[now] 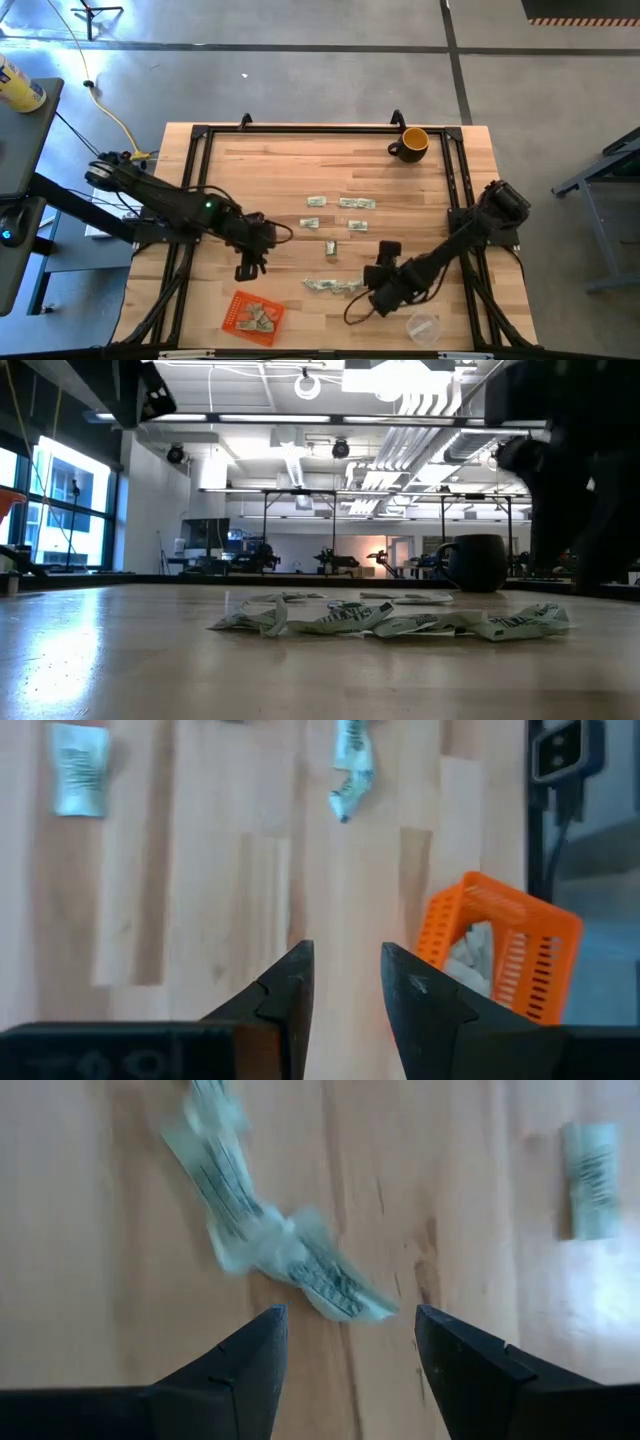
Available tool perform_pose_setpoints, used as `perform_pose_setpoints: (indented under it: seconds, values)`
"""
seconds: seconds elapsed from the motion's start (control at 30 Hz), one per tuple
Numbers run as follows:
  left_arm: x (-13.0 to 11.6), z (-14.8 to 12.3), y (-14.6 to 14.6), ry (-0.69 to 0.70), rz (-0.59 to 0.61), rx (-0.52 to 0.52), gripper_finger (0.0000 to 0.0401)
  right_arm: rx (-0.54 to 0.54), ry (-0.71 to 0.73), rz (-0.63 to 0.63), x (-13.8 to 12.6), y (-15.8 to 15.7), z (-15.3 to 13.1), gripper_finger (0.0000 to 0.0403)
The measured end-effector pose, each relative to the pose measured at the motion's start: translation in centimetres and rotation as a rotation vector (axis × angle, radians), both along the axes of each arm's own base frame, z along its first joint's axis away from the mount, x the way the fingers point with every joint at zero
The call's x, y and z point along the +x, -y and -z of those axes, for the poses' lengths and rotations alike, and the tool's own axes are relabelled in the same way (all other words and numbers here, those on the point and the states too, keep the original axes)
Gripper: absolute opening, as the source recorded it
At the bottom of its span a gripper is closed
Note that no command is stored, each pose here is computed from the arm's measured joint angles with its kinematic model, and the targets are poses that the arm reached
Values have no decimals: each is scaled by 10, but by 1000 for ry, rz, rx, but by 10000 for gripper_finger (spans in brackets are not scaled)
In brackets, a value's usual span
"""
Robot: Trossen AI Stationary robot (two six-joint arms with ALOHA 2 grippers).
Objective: Pick and place items into bin
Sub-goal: Put the white stevia packet into the orange bin
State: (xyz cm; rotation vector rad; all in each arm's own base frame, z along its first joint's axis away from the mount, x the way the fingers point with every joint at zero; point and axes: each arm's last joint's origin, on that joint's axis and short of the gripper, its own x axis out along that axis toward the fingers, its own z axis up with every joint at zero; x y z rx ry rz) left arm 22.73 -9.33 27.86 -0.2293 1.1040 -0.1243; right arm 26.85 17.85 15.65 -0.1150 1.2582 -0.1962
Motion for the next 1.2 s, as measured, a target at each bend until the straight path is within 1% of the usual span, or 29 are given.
perform_pose_setpoints:
  seconds: [0.07, 0.17, 0.23, 0.3, 0.4, 0.5, 0.73, 0.83, 1.03, 1.13, 1.2]
  values:
    - [-6, -4, 2, 24, -20, 27, 152, 45, -43, -55, 1, 8, 9, 211]
    - [-13, -8, 8, 50, -60, 53, 152, 109, -58, -121, 8, 15, 13, 211]
    - [-14, -9, 9, 60, -85, 66, 152, 119, -74, -170, 10, 18, 13, 211]
    - [-17, -7, 11, 40, -91, 88, 152, 94, -72, -208, 13, 21, 12, 211]
    - [-18, -5, 12, 28, -89, 102, 152, 87, -70, -223, 19, 30, 12, 211]
    - [-18, -5, 11, 34, -101, 126, 152, 123, -65, -228, 24, 37, 12, 211]
    - [-19, -4, 10, 29, -101, 148, 152, 178, -64, -269, 29, 40, 15, 208]
    - [-20, -4, 10, 20, -101, 153, 152, 188, -51, -266, 31, 41, 14, 191]
    - [-19, -4, 10, 21, -101, 153, 152, 193, -85, -233, 29, 46, 15, 134]
    - [-20, -4, 10, 18, -101, 155, 152, 197, -81, -227, 30, 46, 15, 120]
    - [-20, -3, 9, 12, -101, 159, 152, 200, -76, -225, 30, 45, 15, 119]
